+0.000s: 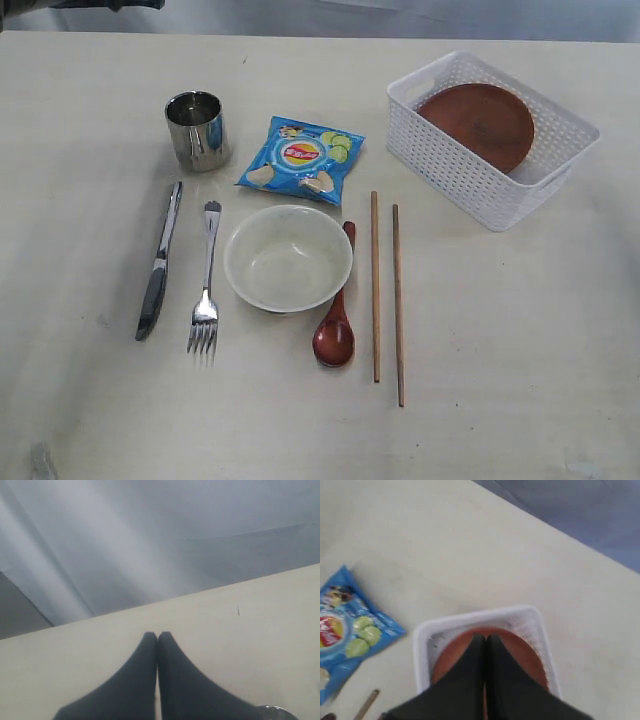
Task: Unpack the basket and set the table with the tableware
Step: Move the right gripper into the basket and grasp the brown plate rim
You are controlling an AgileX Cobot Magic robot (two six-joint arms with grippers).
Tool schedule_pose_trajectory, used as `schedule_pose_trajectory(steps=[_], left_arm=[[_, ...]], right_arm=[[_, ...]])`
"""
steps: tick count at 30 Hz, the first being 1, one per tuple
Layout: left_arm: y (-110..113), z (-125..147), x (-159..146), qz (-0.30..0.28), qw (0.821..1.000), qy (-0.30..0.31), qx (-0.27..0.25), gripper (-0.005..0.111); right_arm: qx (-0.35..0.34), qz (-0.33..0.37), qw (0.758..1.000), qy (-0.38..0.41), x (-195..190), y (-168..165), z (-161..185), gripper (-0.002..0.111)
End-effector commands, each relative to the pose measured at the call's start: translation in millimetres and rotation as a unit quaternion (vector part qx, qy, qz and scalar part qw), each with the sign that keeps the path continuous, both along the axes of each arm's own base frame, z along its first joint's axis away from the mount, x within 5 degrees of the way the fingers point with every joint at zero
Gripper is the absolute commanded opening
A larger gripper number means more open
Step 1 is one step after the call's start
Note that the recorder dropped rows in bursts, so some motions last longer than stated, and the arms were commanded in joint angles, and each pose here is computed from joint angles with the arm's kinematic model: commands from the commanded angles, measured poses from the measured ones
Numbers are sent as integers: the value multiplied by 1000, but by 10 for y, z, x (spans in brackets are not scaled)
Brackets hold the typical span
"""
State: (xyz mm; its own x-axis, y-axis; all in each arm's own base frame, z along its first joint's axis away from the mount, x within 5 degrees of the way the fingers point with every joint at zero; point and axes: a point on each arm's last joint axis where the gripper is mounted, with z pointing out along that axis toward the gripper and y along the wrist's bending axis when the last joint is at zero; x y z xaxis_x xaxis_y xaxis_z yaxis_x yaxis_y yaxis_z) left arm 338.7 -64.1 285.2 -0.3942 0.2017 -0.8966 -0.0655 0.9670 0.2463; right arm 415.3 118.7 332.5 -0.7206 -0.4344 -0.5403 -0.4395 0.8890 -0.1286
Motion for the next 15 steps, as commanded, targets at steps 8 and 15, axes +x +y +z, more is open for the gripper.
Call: schedule_pose_trajectory(steps=[8,15], left_arm=[[-204,-38,-21,-111,993,20,-20,0],[-260,-45,-30,-141,989,25,-27,0]], right_arm=[[173,-159,962,141,-26,-1151,-516,0],[156,-149,954,208,-164,-1183,-797,0]])
